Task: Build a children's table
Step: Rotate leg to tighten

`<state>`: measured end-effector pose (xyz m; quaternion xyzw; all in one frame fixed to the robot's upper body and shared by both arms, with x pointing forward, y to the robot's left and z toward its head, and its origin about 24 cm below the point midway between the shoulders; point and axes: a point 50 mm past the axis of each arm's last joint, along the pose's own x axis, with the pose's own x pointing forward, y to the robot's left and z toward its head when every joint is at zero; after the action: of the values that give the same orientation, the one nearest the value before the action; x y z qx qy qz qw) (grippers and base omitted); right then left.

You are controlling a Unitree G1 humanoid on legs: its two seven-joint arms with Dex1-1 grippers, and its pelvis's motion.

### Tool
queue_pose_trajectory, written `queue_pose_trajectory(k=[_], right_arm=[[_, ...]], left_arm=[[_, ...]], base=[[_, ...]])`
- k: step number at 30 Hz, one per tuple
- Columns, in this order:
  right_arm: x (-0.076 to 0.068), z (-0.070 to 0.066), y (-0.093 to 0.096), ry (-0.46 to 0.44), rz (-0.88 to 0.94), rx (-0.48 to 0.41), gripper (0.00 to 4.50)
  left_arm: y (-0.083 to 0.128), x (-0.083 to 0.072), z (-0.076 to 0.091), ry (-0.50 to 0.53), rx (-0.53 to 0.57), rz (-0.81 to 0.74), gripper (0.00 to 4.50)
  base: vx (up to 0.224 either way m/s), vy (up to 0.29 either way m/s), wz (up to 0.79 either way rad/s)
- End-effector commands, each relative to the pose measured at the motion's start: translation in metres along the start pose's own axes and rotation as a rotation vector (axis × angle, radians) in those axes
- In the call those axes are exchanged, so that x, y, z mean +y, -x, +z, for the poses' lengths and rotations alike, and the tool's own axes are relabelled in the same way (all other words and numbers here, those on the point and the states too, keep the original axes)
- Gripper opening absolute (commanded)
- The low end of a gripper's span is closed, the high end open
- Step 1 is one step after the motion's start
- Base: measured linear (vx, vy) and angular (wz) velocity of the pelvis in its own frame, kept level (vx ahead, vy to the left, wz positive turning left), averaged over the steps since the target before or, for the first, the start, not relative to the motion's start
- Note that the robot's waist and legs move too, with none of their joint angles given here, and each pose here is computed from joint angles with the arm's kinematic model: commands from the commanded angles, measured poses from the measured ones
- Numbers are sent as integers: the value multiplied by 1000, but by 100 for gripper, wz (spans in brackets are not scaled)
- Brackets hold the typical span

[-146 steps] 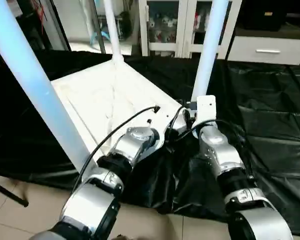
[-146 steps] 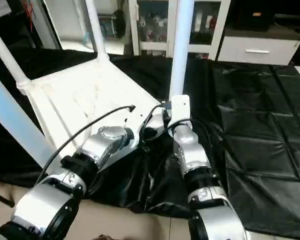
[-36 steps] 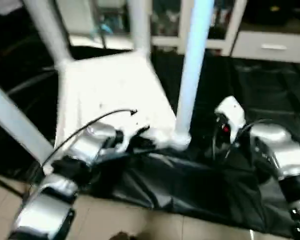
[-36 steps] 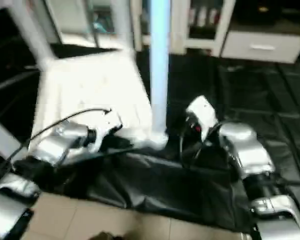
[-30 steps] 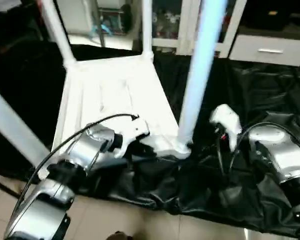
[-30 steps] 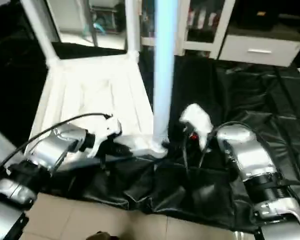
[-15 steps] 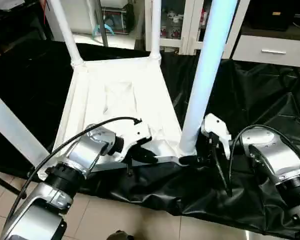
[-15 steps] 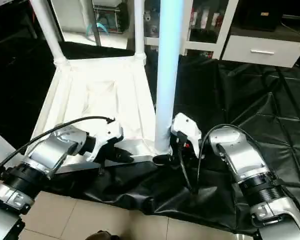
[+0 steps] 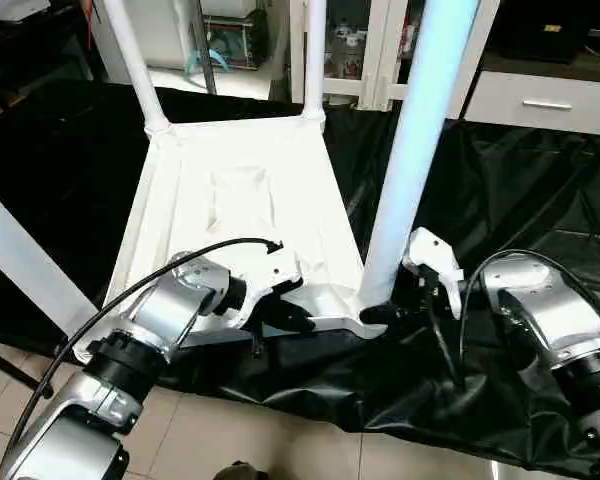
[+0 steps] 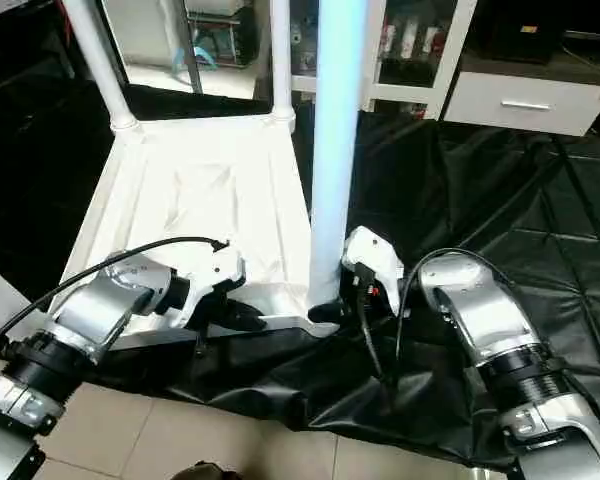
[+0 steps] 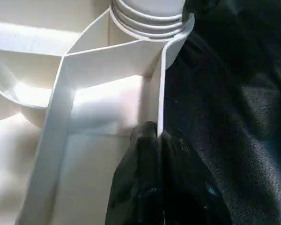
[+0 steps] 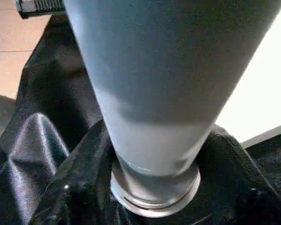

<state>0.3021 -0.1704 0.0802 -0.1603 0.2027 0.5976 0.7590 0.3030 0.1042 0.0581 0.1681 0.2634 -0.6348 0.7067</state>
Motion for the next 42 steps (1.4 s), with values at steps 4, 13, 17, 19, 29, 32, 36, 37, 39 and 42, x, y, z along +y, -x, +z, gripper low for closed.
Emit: queue_pose_trajectory(k=[4, 13, 17, 19, 29, 32, 36, 37, 39, 42], right_arm=[[10, -13, -6, -35, 64, 32, 217], [-6, -15, -22, -116, -189, -31, 204], [-16, -24, -26, -237, -403, -58, 201], [-18, -27, -29, -277, -471, -59, 200], [-37, -26, -69, -504, -1011, -27, 198], [-41, -16, -78, -557, -1163, -40, 198], [-42, -3, -85, -551, -1185, -105, 196], [-42, -2, -86, -552, -1179, -115, 196], [-42, 5, -87, -546, -1145, -170, 196], [-40, 12, -87, -477, -1075, -220, 231]], left_arm=[[-9, -9, -6, 47, -1, -35, 0], [-8, -1, -4, 90, -52, 31, 0], [-17, 7, 4, 115, -90, 112, 0], [-20, 10, 8, 123, -102, 142, 0], [-31, 50, 21, 259, -71, 605, 0], [-30, 58, 26, 234, -81, 718, 0], [-33, 58, 29, 220, -82, 713, 0], [-33, 58, 29, 220, -82, 712, 0], [-31, 58, 27, 214, -72, 704, 0], [-28, 57, 23, 204, -58, 686, 0]], base=[[0, 0, 0], [0, 0, 0], [-13, 0, -2], [0, 0, 0], [0, 0, 0], [0, 0, 0], [0, 0, 0], [0, 0, 0], [0, 0, 0], [0, 0, 0]])
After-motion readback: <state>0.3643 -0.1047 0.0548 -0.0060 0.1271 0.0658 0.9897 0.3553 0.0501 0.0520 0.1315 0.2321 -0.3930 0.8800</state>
